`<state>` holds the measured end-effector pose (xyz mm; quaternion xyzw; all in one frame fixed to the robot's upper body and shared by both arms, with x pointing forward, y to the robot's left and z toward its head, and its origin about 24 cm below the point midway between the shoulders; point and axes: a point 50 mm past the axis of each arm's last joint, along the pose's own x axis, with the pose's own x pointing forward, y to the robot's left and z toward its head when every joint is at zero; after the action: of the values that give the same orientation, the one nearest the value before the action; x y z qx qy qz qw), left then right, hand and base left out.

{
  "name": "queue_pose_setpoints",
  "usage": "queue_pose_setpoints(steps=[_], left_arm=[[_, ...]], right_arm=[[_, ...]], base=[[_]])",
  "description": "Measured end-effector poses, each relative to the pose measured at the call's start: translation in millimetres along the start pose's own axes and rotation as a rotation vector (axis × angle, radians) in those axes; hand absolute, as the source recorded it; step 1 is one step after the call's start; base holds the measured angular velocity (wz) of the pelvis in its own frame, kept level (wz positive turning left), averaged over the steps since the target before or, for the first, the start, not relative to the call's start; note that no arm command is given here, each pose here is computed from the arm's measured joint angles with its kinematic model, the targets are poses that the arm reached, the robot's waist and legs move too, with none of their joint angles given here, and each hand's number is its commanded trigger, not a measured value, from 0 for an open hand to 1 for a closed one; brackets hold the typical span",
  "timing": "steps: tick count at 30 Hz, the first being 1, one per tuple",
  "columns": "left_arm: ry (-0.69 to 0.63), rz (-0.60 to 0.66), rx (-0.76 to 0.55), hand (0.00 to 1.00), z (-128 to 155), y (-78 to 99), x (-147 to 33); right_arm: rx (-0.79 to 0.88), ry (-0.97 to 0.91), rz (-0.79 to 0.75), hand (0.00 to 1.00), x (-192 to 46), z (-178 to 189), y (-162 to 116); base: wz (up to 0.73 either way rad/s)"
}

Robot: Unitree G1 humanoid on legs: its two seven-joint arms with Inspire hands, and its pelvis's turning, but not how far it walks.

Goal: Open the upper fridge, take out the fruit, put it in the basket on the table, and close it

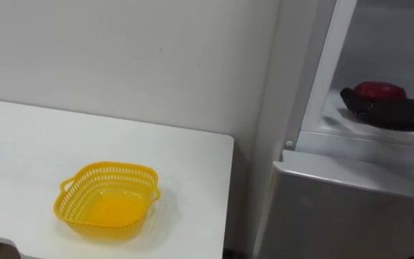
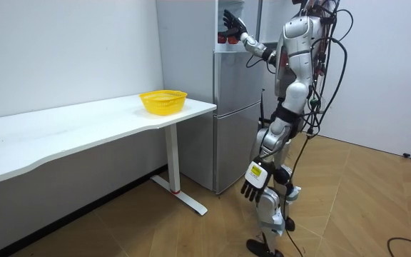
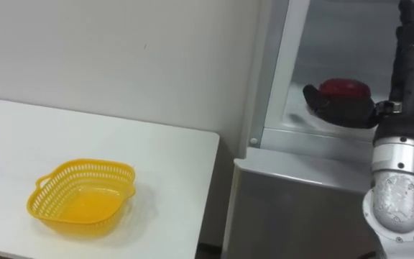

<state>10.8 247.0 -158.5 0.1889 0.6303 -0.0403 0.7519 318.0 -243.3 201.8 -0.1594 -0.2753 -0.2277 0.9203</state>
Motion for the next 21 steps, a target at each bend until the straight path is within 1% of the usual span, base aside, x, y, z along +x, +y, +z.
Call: queue_pose_setpoints(steps=[10,17,21], left_arm=[[0.001,-0.002,0.0,0.0,-0.5,-0.2,-0.1],[-0.002,0.0,-0.001,0.0,1.6,0.9,0.4],[0.008,0.003,-0.003,0.0,2.2,2.0,0.8]], right_arm=[[-0.023,0.031,0.012,0.0,0.2,-5.6,-0.9],[-0.113,0.08,0.018,0.0,2.1,-21.6,-9.9],[-0.148,0.081,0.032,0.0,4.8,-23.3,-15.6]], base=[[0.0],[0.0],[0.0]])
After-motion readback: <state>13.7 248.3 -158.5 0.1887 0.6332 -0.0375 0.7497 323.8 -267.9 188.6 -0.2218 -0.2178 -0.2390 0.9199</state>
